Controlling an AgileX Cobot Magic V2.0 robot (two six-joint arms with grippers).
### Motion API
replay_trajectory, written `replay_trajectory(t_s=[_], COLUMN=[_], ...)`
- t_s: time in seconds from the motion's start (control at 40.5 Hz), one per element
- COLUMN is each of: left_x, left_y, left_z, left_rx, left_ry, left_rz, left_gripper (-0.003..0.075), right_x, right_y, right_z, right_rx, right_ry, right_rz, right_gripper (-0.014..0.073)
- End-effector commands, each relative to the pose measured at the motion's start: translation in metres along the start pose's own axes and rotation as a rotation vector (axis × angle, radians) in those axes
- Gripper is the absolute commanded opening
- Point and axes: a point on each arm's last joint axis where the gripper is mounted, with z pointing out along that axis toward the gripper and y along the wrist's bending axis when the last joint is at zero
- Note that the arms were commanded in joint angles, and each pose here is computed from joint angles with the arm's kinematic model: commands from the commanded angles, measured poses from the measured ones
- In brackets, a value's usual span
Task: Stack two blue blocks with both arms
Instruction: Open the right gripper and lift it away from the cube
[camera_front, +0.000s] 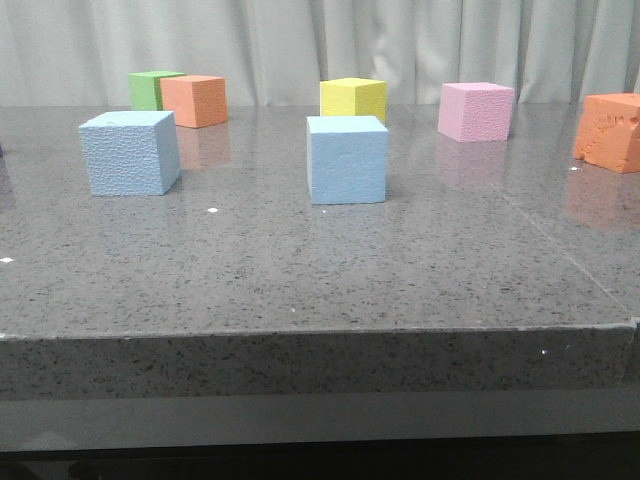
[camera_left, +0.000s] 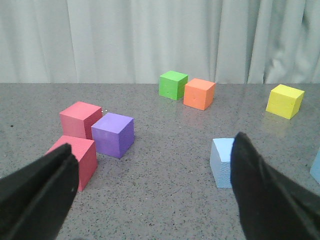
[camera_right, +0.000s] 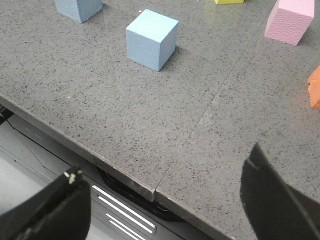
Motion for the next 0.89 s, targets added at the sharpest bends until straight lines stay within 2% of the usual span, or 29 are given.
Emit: replay_trajectory(t_s=[0.0,0.519,0.716,0.864], left_x=[-0.015,-0.017,-0.039,-0.050], left_y=[0.000,-0.001,-0.009,-0.023], left_z=[0.000,-0.002,0.011,0.037], left_rx=[0.003,0.010,0.111,0.216], left_ry=[-0.087,-0.057,0.072,0.201], left_rz=[-0.010,0.000,0.014,0.096], left_gripper=[0.0606,0.0606,0.0606,0.0606], right_x=[-0.012,-0.010,-0.010,-0.010], right_y=[-0.002,-0.001,-0.001,-0.001], right_z=[-0.005,-0.004,-0.004,-0.004], right_rx=[0.020,0.017,0.017,0.017], right_ry=[-0.085,-0.061,-0.060,-0.060], right_rz=[-0.015,-0.015,-0.015,-0.015], right_gripper=[0.0615,0.0615,0.0615,0.0615])
